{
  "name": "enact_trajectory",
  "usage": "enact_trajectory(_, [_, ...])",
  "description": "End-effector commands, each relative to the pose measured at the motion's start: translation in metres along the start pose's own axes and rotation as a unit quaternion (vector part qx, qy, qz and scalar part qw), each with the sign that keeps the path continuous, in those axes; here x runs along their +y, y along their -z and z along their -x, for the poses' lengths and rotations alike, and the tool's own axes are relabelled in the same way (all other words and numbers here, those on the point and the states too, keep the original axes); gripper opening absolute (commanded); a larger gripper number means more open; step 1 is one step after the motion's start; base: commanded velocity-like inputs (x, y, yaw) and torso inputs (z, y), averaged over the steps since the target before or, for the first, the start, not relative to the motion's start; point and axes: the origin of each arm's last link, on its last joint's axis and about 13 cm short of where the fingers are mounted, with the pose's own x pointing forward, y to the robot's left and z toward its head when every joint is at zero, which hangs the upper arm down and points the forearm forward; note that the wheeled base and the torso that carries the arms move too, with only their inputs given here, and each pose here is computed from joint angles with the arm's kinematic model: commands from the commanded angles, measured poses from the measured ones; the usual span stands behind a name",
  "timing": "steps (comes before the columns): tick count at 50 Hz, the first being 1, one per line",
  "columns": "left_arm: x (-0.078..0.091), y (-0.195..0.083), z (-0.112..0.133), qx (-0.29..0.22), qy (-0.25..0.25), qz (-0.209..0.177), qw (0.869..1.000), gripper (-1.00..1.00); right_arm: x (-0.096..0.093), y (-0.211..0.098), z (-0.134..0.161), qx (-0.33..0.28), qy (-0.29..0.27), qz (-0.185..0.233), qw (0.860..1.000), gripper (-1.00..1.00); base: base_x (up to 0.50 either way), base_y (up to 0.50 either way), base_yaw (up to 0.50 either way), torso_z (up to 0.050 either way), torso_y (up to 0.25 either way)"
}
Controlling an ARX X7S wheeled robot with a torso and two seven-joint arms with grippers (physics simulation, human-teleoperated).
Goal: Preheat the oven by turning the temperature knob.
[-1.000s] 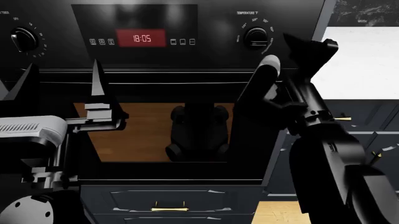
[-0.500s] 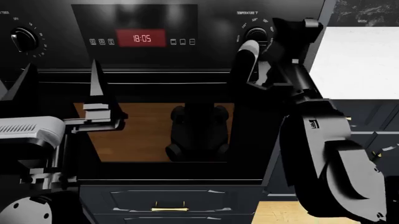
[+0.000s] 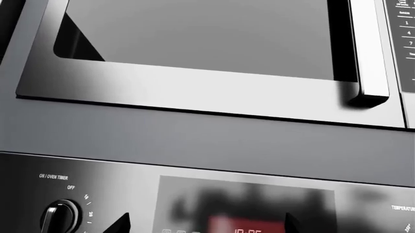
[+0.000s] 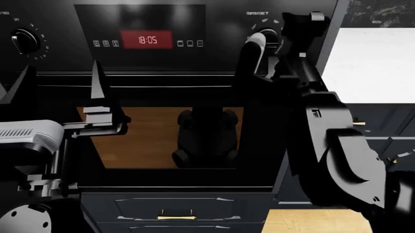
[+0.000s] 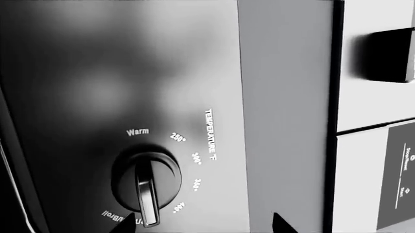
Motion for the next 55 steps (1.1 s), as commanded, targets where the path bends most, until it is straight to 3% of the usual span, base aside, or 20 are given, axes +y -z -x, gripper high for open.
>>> enact_trajectory(1, [0.000, 0.000, 0.000, 0.001, 0.000, 0.001, 1.000, 1.00, 0.003, 0.002, -0.006, 0.005, 0.001, 0.002, 1.000, 1.00, 0.00, 0.00, 0.00, 0.000, 0.000])
enact_trajectory(20, [0.001, 0.000, -0.001, -0.001, -0.002, 0.000, 1.000, 1.00, 0.011, -0.009, -0.004, -0.035, -0.028, 0.003, 0.999, 1.00, 0.00, 0.00, 0.00, 0.000, 0.000])
enact_trajectory(55, [0.001, 0.000, 0.000, -0.001, -0.001, -0.001, 1.000, 1.00, 0.028, 0.004, -0.013, -0.008, -0.040, -0.004, 0.999, 1.00, 0.00, 0.00, 0.00, 0.000, 0.000])
